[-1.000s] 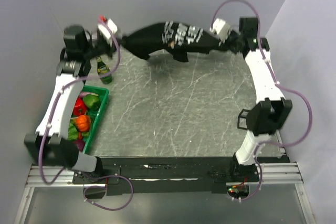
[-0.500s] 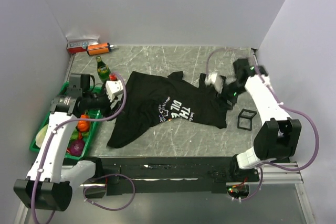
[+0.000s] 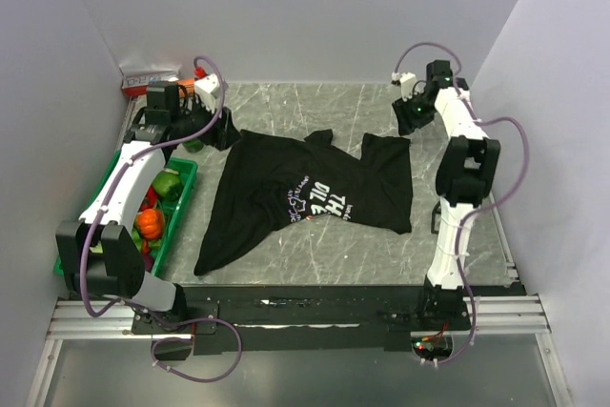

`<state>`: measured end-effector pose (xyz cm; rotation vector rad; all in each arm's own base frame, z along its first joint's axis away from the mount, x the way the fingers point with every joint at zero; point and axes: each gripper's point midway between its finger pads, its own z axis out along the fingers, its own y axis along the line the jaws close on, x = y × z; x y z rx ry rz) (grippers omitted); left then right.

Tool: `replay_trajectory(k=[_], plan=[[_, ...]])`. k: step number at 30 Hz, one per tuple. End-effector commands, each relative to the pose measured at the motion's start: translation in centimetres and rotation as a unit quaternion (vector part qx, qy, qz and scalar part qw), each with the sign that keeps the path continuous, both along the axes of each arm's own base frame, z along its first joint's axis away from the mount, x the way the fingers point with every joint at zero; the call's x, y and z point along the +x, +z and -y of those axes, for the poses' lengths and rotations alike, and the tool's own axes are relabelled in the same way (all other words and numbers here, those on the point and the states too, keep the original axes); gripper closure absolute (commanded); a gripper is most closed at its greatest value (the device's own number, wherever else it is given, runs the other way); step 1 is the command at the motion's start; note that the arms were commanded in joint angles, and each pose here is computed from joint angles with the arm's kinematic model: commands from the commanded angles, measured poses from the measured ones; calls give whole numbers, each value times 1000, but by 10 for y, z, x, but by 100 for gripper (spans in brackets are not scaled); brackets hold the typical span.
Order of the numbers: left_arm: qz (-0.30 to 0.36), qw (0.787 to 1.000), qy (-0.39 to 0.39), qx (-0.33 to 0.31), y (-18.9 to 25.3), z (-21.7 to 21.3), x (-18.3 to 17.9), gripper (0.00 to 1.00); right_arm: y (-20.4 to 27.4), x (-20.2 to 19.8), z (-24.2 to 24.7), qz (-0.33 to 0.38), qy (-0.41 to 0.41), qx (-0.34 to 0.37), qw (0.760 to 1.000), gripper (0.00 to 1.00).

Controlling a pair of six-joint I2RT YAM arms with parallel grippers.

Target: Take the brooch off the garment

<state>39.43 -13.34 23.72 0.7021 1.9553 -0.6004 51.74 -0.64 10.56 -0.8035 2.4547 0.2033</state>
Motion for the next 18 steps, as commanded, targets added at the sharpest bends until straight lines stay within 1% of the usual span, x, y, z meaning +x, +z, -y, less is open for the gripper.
replay_trajectory(k=[1, 7, 10, 12, 14, 15, 16, 17, 18], plan=[[66, 997, 27, -42, 54, 4, 21, 28, 1, 29, 17, 20, -61, -25, 998, 44], [67, 997, 28, -25, 43, 0, 19, 28, -37, 18, 25, -21, -49, -53, 997, 45], [67, 997, 31, -23, 36, -1, 28, 27, -55, 10, 25, -51, -45, -55, 996, 46], [58, 997, 33, -24, 27, 1, 40, 26, -65, 9, 23, -64, -40, -55, 996, 48], [54, 997, 41, -29, 28, 2, 53, 26, -71, 3, 22, -82, -37, -54, 995, 50], [33, 998, 48, -27, 11, 2, 63, 26, -78, 2, 21, -90, -36, -58, 994, 53], [37, 998, 52, -28, 16, 2, 72, 27, -79, 3, 21, -90, -34, -59, 994, 55], [14, 998, 58, -27, -3, 4, 82, 27, -78, 4, 21, -89, -32, -60, 994, 57], [8, 997, 70, -22, -10, 2, 91, 27, -78, 4, 21, -89, -26, -65, 994, 60]])
